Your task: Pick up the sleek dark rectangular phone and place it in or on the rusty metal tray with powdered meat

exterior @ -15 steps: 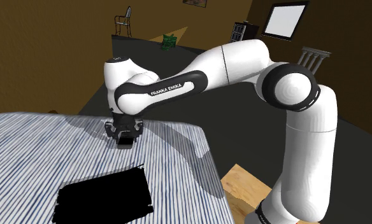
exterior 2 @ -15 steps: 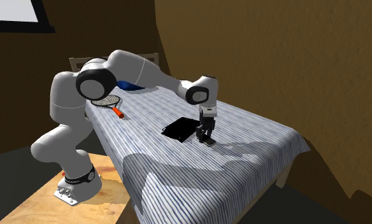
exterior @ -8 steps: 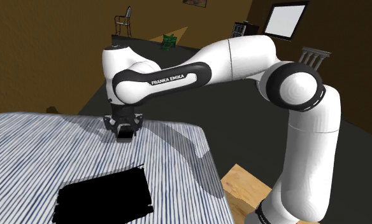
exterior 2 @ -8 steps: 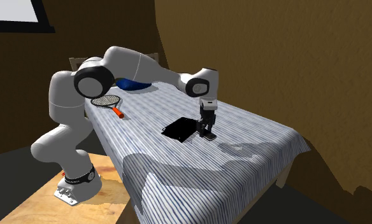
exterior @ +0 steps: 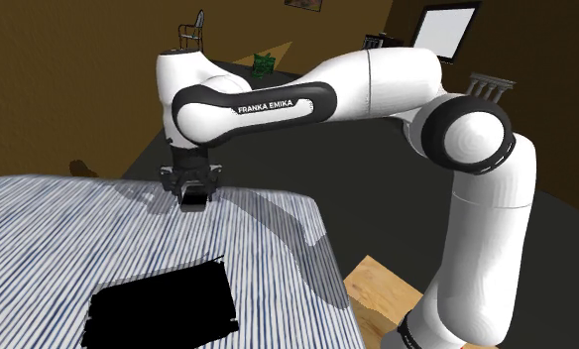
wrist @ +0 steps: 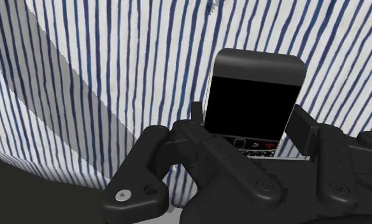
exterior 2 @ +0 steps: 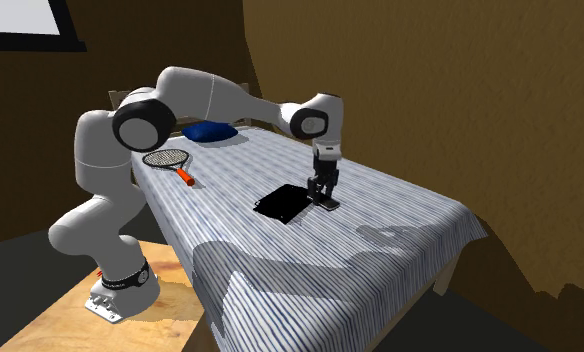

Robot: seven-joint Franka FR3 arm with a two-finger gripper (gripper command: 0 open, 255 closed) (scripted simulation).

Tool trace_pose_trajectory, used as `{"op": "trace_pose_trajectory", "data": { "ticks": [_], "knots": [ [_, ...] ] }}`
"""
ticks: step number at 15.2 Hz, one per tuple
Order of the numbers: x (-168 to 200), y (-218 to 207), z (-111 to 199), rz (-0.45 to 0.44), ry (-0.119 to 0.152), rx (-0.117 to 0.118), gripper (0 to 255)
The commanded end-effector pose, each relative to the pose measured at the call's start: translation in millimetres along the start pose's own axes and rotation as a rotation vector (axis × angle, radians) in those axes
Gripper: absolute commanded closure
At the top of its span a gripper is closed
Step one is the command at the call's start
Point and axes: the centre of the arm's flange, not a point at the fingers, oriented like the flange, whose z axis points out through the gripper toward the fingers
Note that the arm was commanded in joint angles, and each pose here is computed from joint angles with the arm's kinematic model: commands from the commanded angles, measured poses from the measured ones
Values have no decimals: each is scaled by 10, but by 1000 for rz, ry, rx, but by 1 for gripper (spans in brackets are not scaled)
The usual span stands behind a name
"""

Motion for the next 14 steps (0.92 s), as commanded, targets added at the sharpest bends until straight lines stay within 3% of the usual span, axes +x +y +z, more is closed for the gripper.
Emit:
{"op": "trace_pose_trajectory", "data": {
  "ticks": [1, 14],
  "knots": [
    [-202, -46, -36, 0, 0, 0, 255],
    [-1871, -429, -146, 0, 0, 0, 255]
  ]
}}
